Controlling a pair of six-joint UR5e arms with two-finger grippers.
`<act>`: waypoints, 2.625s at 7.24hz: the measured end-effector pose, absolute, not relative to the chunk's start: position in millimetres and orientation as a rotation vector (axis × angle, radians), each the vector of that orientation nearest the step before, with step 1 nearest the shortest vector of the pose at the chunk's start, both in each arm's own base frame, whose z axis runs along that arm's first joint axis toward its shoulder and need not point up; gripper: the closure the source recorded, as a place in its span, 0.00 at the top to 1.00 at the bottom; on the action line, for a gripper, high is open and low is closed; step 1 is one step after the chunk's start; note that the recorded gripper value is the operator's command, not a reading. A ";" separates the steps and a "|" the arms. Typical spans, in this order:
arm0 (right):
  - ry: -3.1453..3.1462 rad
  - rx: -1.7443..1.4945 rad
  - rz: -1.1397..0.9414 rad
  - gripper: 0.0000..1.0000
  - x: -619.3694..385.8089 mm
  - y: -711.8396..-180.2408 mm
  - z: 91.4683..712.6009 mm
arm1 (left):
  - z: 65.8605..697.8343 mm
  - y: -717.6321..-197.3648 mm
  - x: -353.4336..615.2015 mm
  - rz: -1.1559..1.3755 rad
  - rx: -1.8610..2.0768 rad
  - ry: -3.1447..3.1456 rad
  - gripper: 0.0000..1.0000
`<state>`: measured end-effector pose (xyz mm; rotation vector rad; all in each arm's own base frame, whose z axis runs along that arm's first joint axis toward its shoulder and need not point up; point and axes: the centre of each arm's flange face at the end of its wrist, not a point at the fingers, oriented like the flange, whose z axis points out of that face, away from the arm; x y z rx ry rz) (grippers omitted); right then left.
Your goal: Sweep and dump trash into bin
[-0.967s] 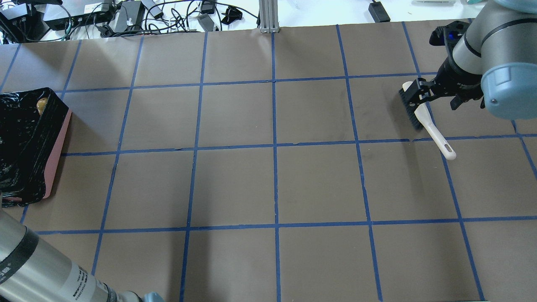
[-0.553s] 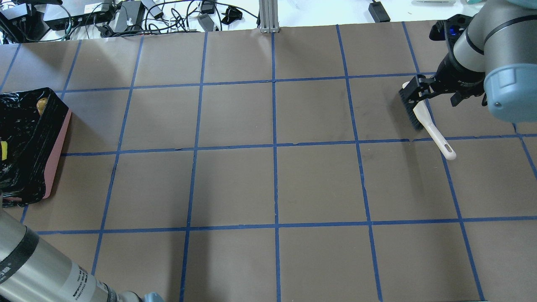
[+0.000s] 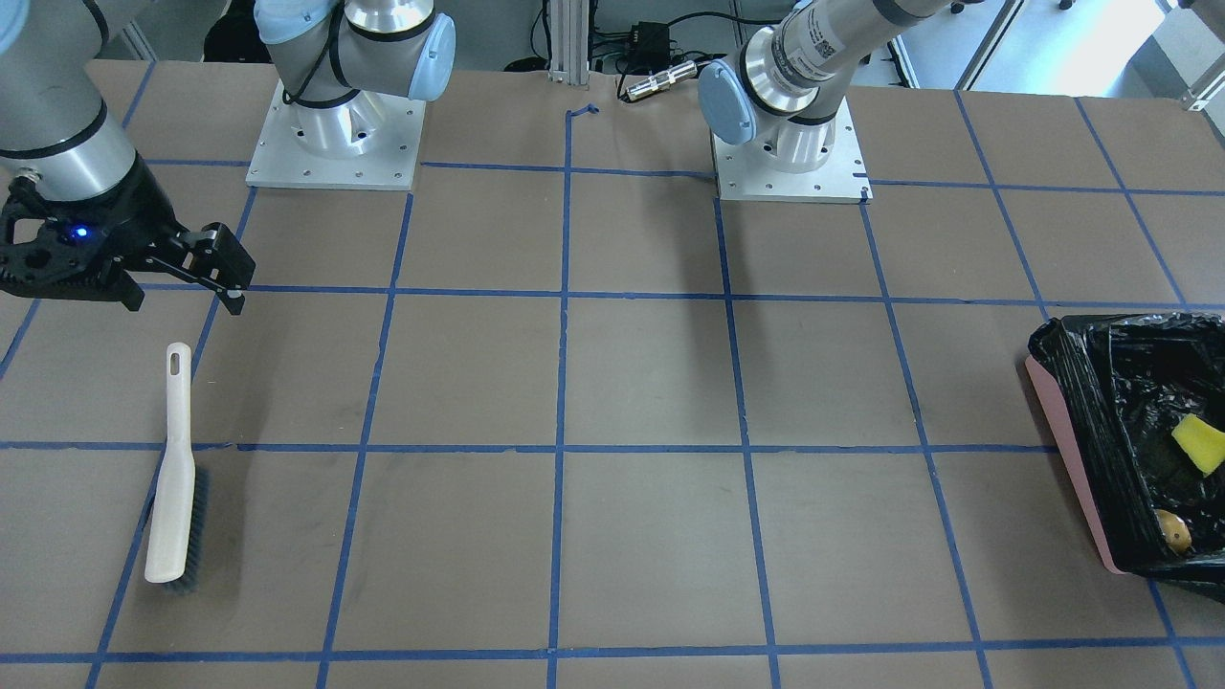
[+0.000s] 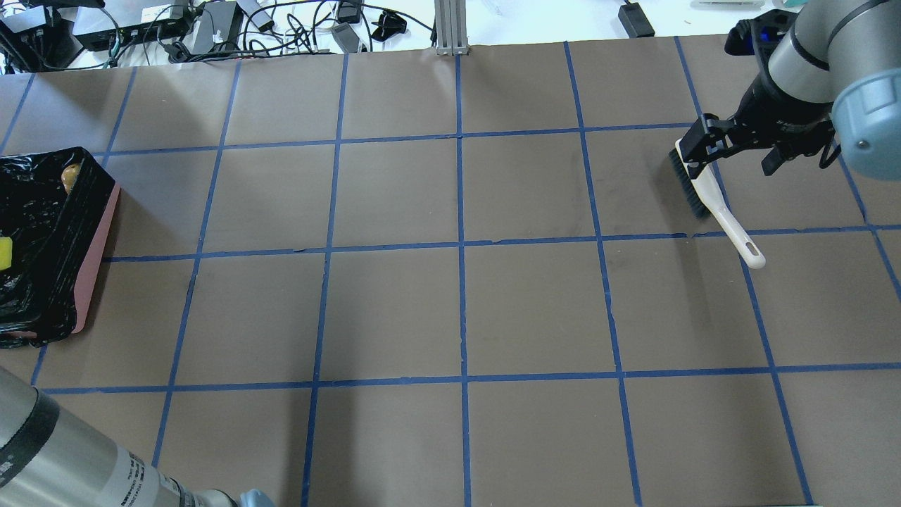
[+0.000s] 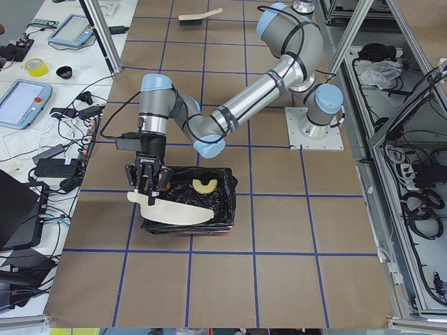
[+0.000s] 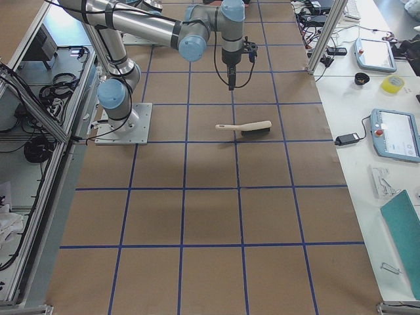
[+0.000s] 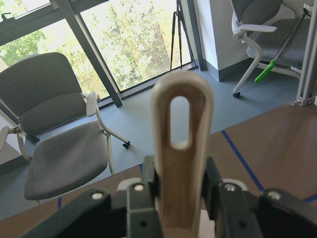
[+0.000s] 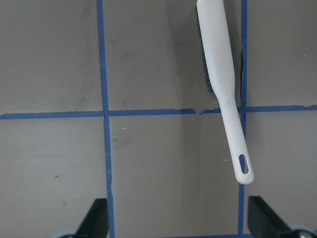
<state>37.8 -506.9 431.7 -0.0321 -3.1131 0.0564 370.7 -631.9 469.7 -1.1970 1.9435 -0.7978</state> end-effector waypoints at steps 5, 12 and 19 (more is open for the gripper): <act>-3.125 0.075 -0.037 1.00 97.2 -489.1 449.9 | 522.3 -619.5 349.1 -0.621 -1.367 2.204 0.00; -3.142 0.110 -0.121 1.00 118.1 -469.9 452.9 | 449.9 -692.8 224.0 -0.467 -2.047 2.278 0.00; -3.141 0.098 -0.131 1.00 121.2 -468.1 452.5 | 343.5 -721.0 149.2 -0.049 -2.167 2.266 0.00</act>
